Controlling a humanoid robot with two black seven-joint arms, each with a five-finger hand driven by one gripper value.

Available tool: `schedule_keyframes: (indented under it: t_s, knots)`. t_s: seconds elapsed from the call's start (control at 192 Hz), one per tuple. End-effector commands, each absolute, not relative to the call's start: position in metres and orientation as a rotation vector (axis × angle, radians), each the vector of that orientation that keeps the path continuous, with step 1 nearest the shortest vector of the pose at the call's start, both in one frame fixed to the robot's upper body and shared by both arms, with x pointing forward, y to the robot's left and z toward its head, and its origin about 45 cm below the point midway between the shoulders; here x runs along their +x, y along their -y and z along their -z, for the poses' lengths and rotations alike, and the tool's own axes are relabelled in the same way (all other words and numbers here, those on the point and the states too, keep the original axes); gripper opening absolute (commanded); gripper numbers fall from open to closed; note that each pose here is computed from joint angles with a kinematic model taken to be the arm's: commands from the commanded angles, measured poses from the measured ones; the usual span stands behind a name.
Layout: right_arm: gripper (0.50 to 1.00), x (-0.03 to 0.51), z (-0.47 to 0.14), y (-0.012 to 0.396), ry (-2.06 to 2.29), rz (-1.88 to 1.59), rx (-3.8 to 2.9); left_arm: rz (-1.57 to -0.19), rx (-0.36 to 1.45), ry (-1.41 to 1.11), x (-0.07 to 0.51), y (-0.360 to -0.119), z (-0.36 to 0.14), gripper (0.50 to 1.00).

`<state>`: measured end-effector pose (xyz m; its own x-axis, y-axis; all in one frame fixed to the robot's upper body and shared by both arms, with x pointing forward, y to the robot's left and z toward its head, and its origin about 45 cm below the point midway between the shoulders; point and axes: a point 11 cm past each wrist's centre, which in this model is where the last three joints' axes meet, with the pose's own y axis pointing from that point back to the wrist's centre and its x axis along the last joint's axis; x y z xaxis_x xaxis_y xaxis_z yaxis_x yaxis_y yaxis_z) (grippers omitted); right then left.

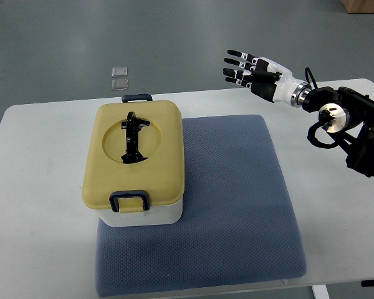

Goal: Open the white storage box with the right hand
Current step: 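Raise the right hand and swing it toward the yellow lid, then lower the right hand over the black handle on the yellow lid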

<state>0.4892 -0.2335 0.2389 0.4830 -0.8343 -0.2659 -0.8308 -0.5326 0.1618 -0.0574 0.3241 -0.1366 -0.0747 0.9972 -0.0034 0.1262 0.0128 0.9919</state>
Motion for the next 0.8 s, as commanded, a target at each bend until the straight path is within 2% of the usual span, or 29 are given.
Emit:
schedule_keyframes:
  t_s: [0.0, 0.23, 0.657, 0.793]
  knots:
    - [0.928, 0.489, -0.251, 0.239, 1.442, 0.289, 2.699, -1.196, 1.26, -1.362, -0.057, -0.324, 0.137, 1.0]
    - [0.928, 0.49, -0.291, 0.225, 1.247, -0.04, 2.714, -1.196, 1.26, -1.362, -0.057, -0.324, 0.137, 1.0]
    - [0.928, 0.457, -0.372, 0.154, 0.705, -0.871, 2.624, -1.194, 1.261, -1.361, -0.057, -0.324, 0.137, 1.0]
    - [0.926, 0.438, -0.381, 0.141, 0.463, -1.129, 2.516, -1.196, 1.26, -1.362, -0.057, -0.324, 0.137, 1.0]
